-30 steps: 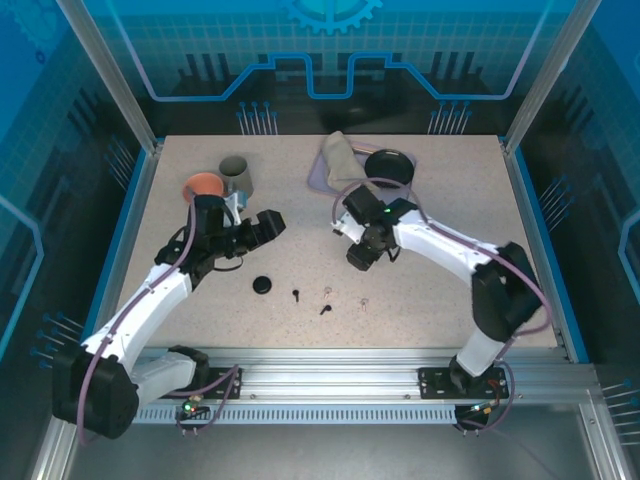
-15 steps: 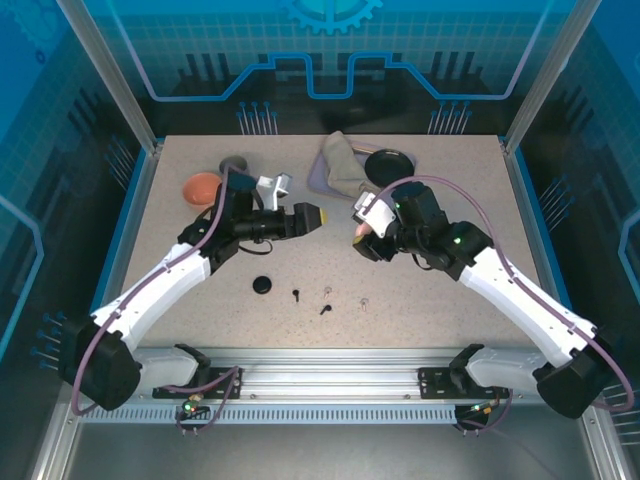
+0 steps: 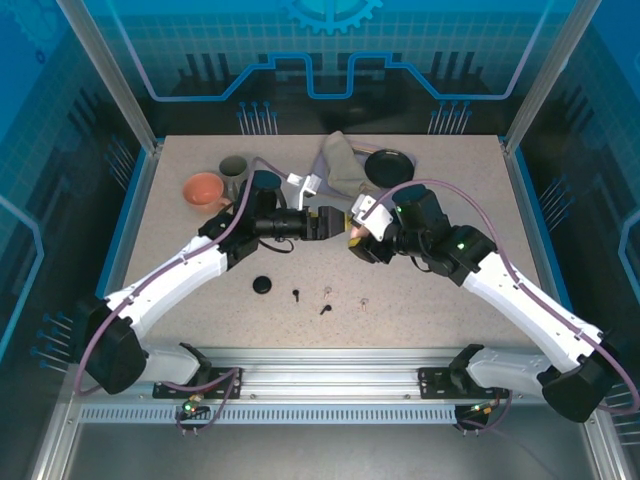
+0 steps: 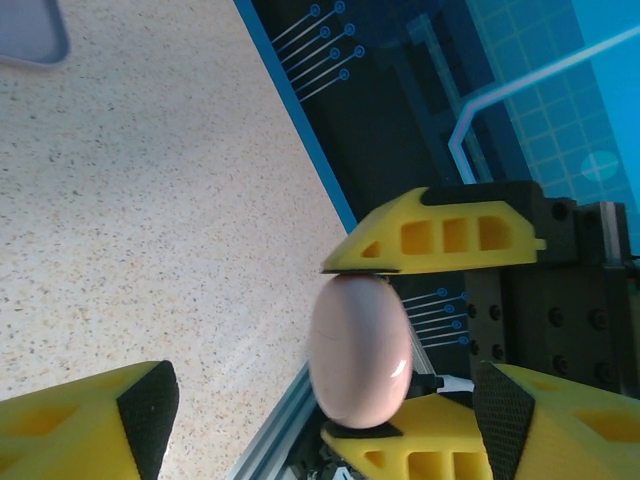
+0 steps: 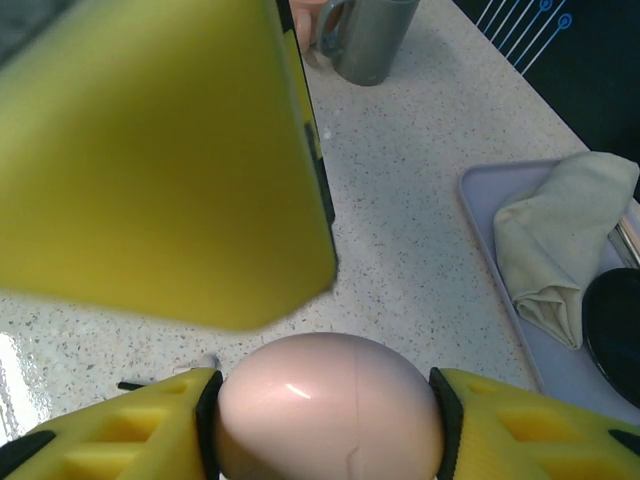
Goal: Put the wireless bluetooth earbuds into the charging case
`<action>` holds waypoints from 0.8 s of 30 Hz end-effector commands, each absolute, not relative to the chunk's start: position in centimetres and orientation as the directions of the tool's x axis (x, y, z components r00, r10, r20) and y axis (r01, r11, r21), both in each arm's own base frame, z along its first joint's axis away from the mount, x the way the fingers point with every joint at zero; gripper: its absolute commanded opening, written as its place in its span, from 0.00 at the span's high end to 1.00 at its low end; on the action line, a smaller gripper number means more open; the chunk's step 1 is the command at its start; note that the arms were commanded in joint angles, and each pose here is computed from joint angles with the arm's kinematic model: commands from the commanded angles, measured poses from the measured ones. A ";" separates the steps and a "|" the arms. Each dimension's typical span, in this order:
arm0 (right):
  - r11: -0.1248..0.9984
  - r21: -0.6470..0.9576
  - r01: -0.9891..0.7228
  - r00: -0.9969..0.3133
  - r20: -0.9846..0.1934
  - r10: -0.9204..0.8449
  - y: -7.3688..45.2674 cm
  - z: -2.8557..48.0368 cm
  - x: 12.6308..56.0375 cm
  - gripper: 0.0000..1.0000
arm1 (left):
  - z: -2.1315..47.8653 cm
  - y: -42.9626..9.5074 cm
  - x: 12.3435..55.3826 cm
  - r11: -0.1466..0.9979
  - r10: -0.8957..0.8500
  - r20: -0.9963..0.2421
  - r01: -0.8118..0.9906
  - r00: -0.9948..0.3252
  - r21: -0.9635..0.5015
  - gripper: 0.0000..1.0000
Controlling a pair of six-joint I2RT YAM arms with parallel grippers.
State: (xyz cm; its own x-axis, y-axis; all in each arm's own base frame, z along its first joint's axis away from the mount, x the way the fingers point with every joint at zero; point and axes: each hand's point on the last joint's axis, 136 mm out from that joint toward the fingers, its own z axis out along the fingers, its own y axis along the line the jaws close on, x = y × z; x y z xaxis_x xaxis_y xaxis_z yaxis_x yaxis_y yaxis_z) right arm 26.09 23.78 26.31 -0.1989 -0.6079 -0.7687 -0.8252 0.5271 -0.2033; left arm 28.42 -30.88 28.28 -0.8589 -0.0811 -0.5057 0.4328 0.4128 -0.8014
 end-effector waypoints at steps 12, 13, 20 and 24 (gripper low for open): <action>0.510 -0.217 -0.832 -0.158 -0.788 -0.595 25.0 27.4 26.2 0.46 | 28.8 -33.5 27.7 0.367 0.014 -0.511 0.480 -0.859 -0.797 0.29; 0.513 -0.217 -0.830 -0.158 -0.791 -0.591 25.0 27.5 26.3 0.46 | 28.8 -33.6 27.6 0.361 0.018 -0.511 0.482 -0.860 -0.798 0.30; 0.513 -0.218 -0.830 -0.145 -0.804 -0.577 25.3 27.8 26.4 0.46 | 28.7 -34.3 26.9 0.317 0.074 -0.489 0.486 -0.869 -0.815 0.41; 0.515 -0.218 -0.829 -0.146 -0.805 -0.575 25.3 27.8 26.6 0.46 | 28.6 -34.4 26.7 0.315 0.090 -0.488 0.490 -0.868 -0.813 0.51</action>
